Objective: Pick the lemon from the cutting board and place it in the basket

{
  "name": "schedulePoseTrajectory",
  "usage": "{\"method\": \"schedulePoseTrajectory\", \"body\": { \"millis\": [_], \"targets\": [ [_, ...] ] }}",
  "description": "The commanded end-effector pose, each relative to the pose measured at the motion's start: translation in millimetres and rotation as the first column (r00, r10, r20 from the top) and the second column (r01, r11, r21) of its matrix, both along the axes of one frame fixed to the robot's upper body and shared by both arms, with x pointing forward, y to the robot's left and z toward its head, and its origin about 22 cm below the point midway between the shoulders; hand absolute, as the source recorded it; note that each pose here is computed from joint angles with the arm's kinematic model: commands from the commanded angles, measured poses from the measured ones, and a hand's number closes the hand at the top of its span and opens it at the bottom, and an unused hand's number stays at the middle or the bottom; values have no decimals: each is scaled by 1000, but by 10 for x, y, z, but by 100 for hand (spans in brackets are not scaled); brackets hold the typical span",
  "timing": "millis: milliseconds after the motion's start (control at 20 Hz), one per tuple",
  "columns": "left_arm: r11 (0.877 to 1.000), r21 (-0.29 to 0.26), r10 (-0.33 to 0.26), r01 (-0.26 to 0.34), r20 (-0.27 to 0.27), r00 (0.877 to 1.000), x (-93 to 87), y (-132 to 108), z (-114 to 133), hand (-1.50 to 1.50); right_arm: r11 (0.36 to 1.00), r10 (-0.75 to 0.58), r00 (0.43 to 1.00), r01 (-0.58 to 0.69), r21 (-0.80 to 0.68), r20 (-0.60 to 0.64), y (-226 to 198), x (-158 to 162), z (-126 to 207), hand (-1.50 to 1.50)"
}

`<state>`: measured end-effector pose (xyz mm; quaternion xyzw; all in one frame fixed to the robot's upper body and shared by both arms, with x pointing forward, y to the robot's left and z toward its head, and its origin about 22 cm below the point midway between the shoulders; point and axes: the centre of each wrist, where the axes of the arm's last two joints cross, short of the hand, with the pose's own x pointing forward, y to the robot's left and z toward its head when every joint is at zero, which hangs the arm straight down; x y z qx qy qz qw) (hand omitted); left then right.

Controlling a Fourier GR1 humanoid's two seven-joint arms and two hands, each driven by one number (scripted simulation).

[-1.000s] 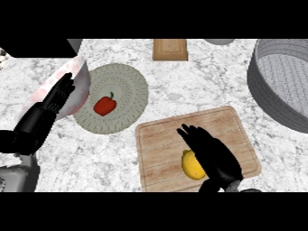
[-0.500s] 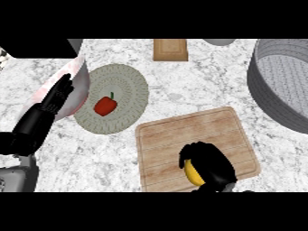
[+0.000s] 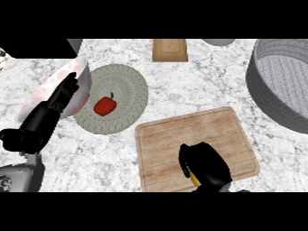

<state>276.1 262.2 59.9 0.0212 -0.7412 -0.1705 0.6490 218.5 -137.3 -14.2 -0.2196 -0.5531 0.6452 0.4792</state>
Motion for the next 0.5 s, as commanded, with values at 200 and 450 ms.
{"method": "schedulePoseTrajectory", "body": {
  "millis": [200, 450],
  "targets": [
    [1000, 6, 22, -22, 18, 1000, 24, 70, 54, 0, 818, -575, 817, 576, -1, 40, -225, 459, 63, 150],
    [1000, 7, -1, 1, 16, 1000, 117, 19, 135, 0, 666, -739, 674, 729, 159, 11, -130, 851, 409, 150]
  ]
}}
